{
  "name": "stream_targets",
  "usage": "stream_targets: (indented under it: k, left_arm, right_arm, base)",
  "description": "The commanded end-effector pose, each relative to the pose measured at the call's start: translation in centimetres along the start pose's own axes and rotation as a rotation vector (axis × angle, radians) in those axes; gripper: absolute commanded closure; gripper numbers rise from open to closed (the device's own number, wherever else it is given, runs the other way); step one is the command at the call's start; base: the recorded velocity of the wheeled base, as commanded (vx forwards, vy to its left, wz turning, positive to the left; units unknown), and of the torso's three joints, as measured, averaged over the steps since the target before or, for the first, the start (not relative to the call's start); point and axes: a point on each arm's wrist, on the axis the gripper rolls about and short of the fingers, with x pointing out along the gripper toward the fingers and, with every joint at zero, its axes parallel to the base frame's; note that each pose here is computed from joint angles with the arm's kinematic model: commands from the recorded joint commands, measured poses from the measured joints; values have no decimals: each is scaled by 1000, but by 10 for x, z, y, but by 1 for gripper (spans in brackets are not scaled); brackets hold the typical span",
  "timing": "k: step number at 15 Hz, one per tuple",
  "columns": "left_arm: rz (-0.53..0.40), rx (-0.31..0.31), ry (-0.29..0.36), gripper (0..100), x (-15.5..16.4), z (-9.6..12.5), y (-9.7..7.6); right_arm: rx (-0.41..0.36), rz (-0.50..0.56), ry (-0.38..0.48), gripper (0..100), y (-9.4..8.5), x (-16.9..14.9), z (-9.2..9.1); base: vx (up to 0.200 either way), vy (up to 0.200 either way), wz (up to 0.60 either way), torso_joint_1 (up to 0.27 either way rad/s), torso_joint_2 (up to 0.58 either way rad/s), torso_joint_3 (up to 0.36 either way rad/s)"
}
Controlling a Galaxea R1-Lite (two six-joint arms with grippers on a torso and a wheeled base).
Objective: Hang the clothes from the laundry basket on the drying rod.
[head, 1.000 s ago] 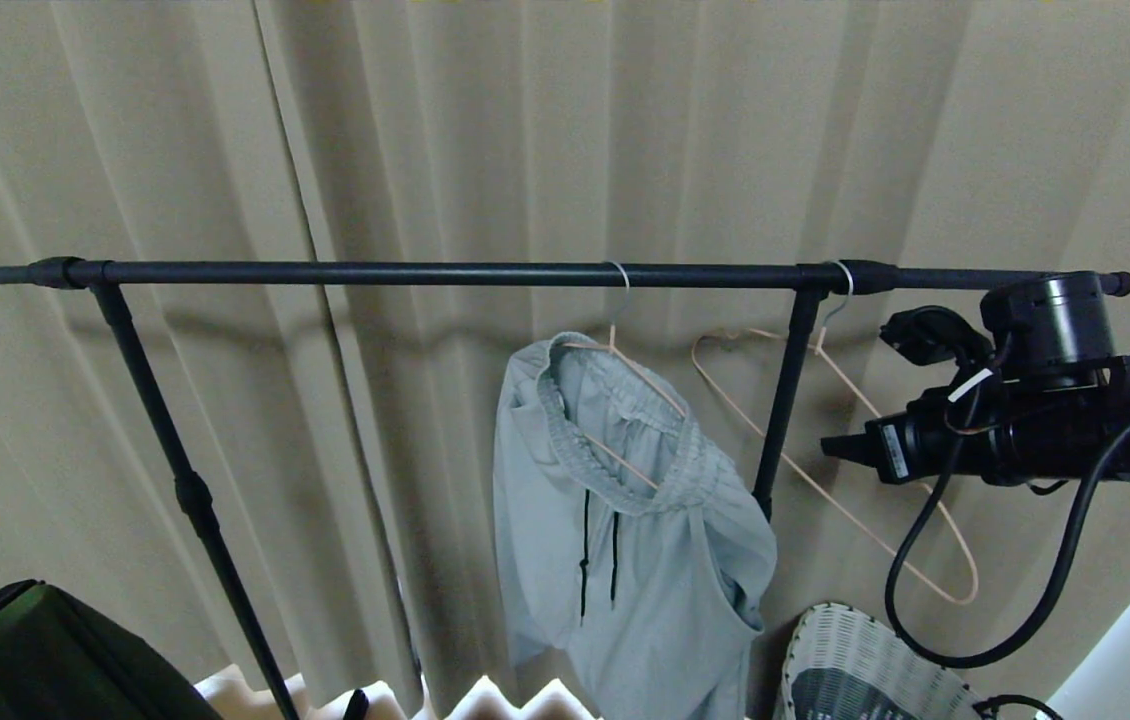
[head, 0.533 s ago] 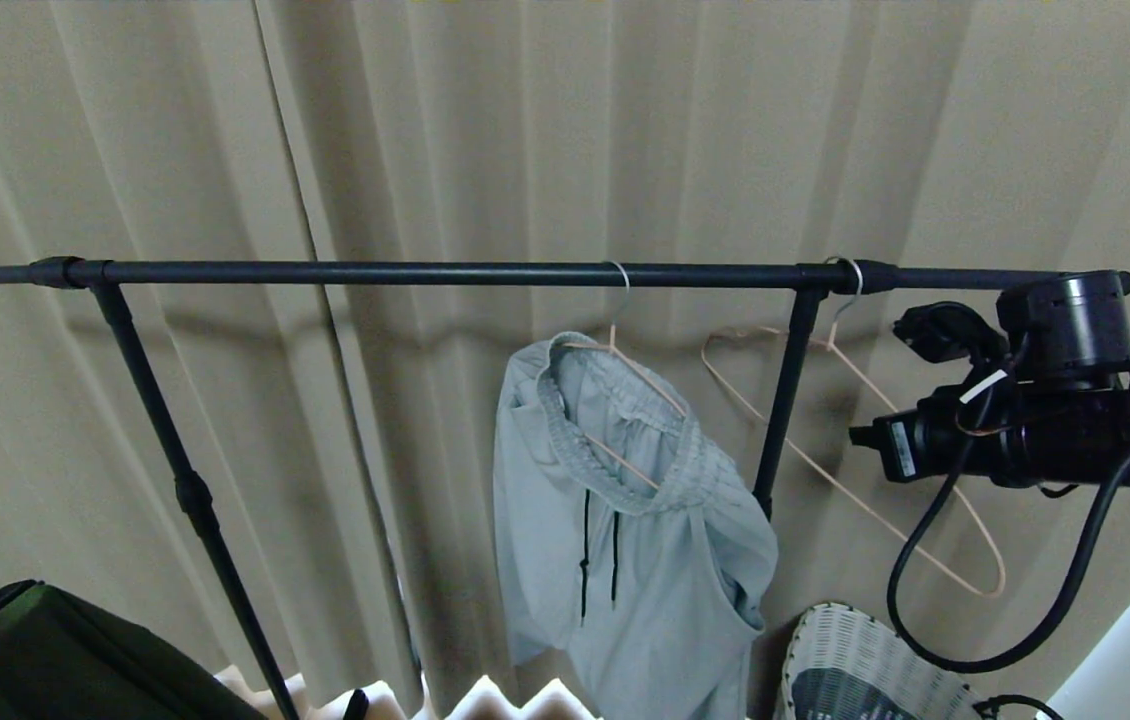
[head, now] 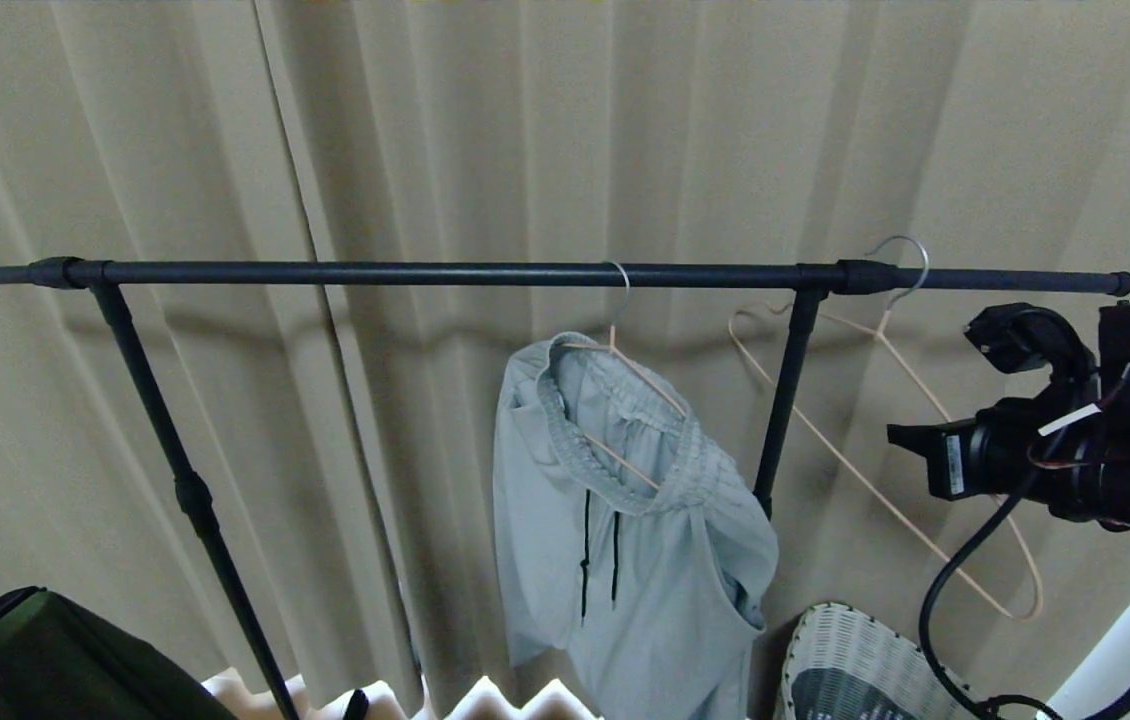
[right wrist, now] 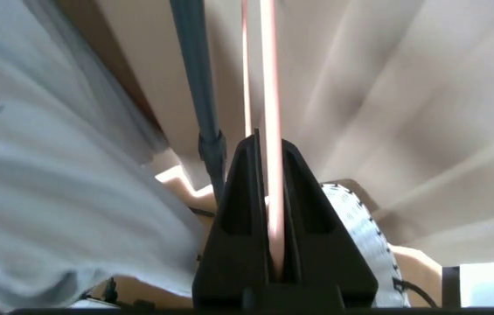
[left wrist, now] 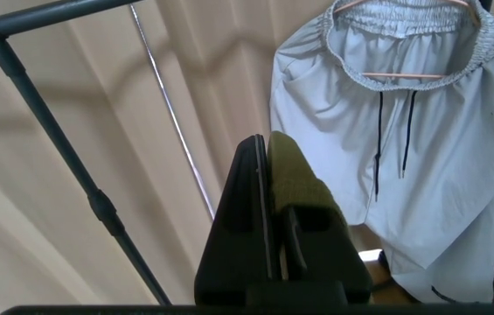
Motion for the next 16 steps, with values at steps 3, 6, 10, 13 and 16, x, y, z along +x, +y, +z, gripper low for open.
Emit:
stream_targets:
  k: [3, 6, 10, 13, 16]
  left_arm:
    - [3, 1, -7, 100, -1, 1, 0]
    - [2, 1, -4, 100, 0, 0, 0]
    - [4, 1, -3, 100, 0, 0, 0]
    - [3, 0, 1, 100, 0, 0, 0]
    - [0, -1, 7, 100, 0, -2, 0]
  right_arm:
    - [-1, -6, -44, 100, -1, -33, -10]
    - [1, -12, -58, 100, -2, -47, -17]
    - [4, -20, -39, 100, -3, -56, -31]
    - [5, -41, -13, 100, -4, -56, -40]
    - [6, -50, 15, 100, -4, -57, -51]
  base:
    - [0, 0, 0, 0, 0, 0]
    - [-67, 0, 0, -1, 2, 2]
    - [-200, 0, 0, 5, 6, 6]
    - [-200, 0, 0, -7, 1, 4]
    - [-200, 0, 0, 4, 2, 1]
